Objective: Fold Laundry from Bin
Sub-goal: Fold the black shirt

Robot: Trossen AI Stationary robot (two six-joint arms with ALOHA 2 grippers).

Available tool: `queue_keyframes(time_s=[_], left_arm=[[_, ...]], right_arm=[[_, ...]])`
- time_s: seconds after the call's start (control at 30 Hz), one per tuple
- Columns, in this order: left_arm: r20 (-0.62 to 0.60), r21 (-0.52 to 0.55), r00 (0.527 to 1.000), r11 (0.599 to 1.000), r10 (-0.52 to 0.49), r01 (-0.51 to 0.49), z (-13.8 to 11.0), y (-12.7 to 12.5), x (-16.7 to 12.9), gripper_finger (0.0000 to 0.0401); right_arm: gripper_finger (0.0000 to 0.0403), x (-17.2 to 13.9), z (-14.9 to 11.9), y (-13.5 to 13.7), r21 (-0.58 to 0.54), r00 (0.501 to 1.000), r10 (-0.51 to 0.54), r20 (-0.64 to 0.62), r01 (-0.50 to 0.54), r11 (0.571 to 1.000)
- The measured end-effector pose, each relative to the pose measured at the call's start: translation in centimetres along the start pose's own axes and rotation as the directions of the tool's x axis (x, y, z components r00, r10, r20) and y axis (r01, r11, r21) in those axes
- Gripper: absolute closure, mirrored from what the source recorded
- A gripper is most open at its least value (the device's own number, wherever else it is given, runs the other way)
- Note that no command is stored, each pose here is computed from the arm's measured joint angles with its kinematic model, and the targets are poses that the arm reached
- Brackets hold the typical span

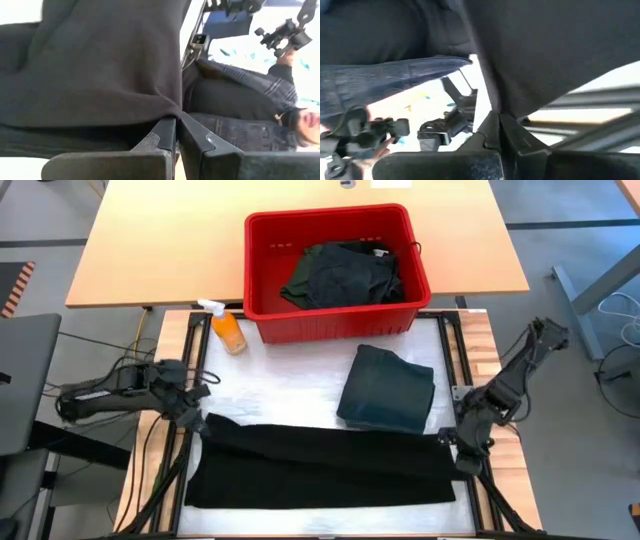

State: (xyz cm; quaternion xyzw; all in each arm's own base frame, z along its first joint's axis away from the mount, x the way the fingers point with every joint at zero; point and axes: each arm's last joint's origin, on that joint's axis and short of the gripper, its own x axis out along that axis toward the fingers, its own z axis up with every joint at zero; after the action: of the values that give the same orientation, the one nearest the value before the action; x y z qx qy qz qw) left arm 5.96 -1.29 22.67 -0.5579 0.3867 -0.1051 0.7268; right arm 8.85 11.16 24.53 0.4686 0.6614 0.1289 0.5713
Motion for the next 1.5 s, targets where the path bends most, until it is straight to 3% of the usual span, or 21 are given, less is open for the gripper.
queue_keyframes(time_s=[0.2,0.33,0.43,0.6,0.83,1.07,1.23,1.4,1.5], left_arm=[[-0.129,-0.034,0.988,0.996,-0.089,0.085,0.0,0.1,3.2,0.0401],[-0.323,-0.137,0.946,0.987,0.031,-0.079,-1.7,0.6,4.9,0.0401],[-0.391,-0.14,0.914,0.975,0.108,-0.175,-2.8,0.6,5.8,0.0401],[-0.399,-0.113,0.894,0.957,0.203,-0.267,-3.9,0.6,7.2,0.0401],[-0.42,-0.099,0.883,0.956,0.211,-0.276,-4.7,0.0,9.6,0.0401],[-0.532,-0.112,0.785,0.893,0.316,-0.435,-5.6,1.1,11.6,0.0397],[-0.58,-0.071,0.729,0.868,0.365,-0.491,-5.9,1.8,12.5,0.037],[-0.576,-0.039,0.725,0.873,0.377,-0.486,-5.9,2.0,12.9,0.0336],[-0.574,-0.038,0.725,0.871,0.382,-0.49,-5.9,2.0,13.0,0.0319]], right_arm=[[0.039,1.3,0.0,0.0,0.006,0.997,-0.073,0.004,0.073,0.997],[0.039,2.0,0.3,0.0,0.026,0.994,-0.111,0.012,0.111,0.994],[0.0389,2.7,0.6,0.0,0.042,0.989,-0.146,0.01,0.145,0.989],[0.0389,4.3,1.4,-0.1,0.036,0.975,-0.222,-0.001,0.222,0.974],[0.0384,6.4,2.1,-0.1,0.036,0.962,-0.268,-0.048,0.27,0.962],[0.0354,7.5,2.0,-0.1,0.011,0.955,-0.29,-0.059,0.291,0.957],[0.0348,7.6,2.0,-0.1,0.013,0.954,-0.296,-0.052,0.297,0.955],[0.0347,7.6,2.1,-0.2,-0.008,0.953,-0.303,-0.032,0.302,0.953],[0.0346,7.4,2.4,-0.5,0.006,0.936,-0.345,0.075,0.345,0.938]])
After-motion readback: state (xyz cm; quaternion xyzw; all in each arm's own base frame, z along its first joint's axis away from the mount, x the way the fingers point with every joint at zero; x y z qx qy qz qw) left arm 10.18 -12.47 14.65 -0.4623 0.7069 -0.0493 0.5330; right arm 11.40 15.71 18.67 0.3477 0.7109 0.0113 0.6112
